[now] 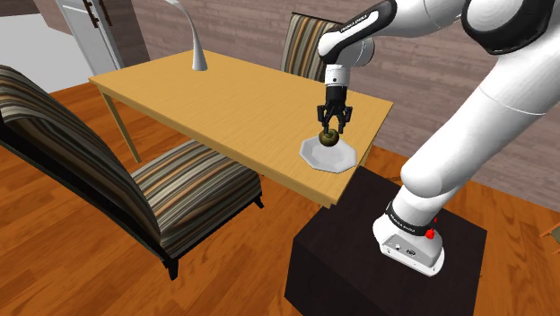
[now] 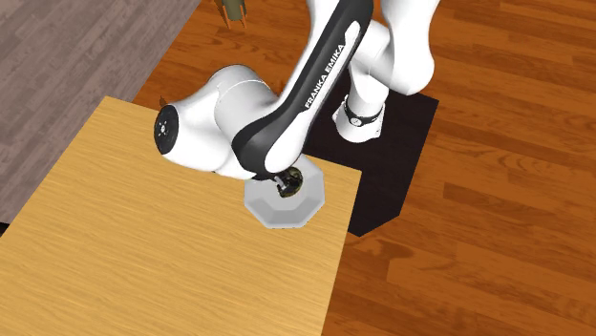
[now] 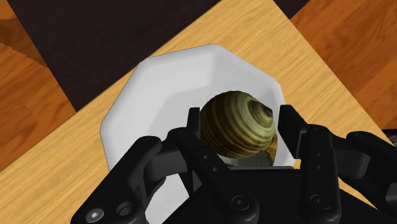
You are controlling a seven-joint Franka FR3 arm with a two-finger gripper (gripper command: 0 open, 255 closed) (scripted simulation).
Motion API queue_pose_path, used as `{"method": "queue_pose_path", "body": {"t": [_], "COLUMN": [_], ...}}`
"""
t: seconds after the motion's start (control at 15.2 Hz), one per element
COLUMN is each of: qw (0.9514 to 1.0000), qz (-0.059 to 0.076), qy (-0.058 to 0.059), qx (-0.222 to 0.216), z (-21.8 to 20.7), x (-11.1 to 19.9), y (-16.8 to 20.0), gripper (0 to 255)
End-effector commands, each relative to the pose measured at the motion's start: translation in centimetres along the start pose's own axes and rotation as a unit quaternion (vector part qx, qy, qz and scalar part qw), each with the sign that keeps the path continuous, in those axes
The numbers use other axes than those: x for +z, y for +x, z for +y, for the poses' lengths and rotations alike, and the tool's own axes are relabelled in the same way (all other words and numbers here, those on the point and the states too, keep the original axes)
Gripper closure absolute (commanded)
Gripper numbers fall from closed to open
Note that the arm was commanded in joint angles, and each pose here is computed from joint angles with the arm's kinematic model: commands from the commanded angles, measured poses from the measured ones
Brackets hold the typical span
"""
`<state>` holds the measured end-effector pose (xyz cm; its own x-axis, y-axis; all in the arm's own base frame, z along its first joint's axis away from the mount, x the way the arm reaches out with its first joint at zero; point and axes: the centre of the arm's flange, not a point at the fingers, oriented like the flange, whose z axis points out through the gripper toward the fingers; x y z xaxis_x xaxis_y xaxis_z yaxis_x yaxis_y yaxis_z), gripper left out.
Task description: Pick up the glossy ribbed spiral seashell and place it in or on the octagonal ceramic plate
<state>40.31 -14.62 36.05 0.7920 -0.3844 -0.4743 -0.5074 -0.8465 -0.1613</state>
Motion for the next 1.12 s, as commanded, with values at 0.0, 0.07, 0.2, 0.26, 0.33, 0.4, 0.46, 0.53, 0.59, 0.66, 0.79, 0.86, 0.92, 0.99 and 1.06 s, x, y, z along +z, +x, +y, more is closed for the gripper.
{"method": "queue_pose_path", "body": {"t": [0.0, 0.07, 0.2, 0.26, 0.33, 0.4, 0.46, 0.53, 0.59, 0.66, 0.79, 0.86, 0.92, 0.99, 1.06], "qw": [1.0, 1.0, 1.0, 1.0, 1.0, 1.0, 1.0, 1.0, 1.0, 1.0, 1.0, 1.0, 1.0, 1.0, 1.0], "qz": [0.0, 0.0, 0.0, 0.0, 0.0, 0.0, 0.0, 0.0, 0.0, 0.0, 0.0, 0.0, 0.0, 0.0, 0.0], "qy": [0.0, 0.0, 0.0, 0.0, 0.0, 0.0, 0.0, 0.0, 0.0, 0.0, 0.0, 0.0, 0.0, 0.0, 0.0], "qx": [0.0, 0.0, 0.0, 0.0, 0.0, 0.0, 0.0, 0.0, 0.0, 0.0, 0.0, 0.0, 0.0, 0.0, 0.0], "z": [0.6, 1.2, 1.4, 1.4, 1.5, 1.6, 1.7, 1.8, 1.9, 2.0, 2.1, 2.2, 2.3, 2.4, 2.5], "x": [-1.4, -2.7, -1.7, -1.3, -0.8, -0.4, 0.1, 0.5, 1.0, 1.5, 2.4, 2.8, 3.3, 3.7, 4.2], "y": [1.9, 3.6, 4.1, 4.3, 4.6, 4.8, 5.1, 5.3, 5.6, 5.8, 6.3, 6.6, 6.8, 7.1, 7.3], "gripper": [255, 255, 255, 255, 255, 255, 255, 255, 255, 255, 255, 255, 255, 255, 255]}}
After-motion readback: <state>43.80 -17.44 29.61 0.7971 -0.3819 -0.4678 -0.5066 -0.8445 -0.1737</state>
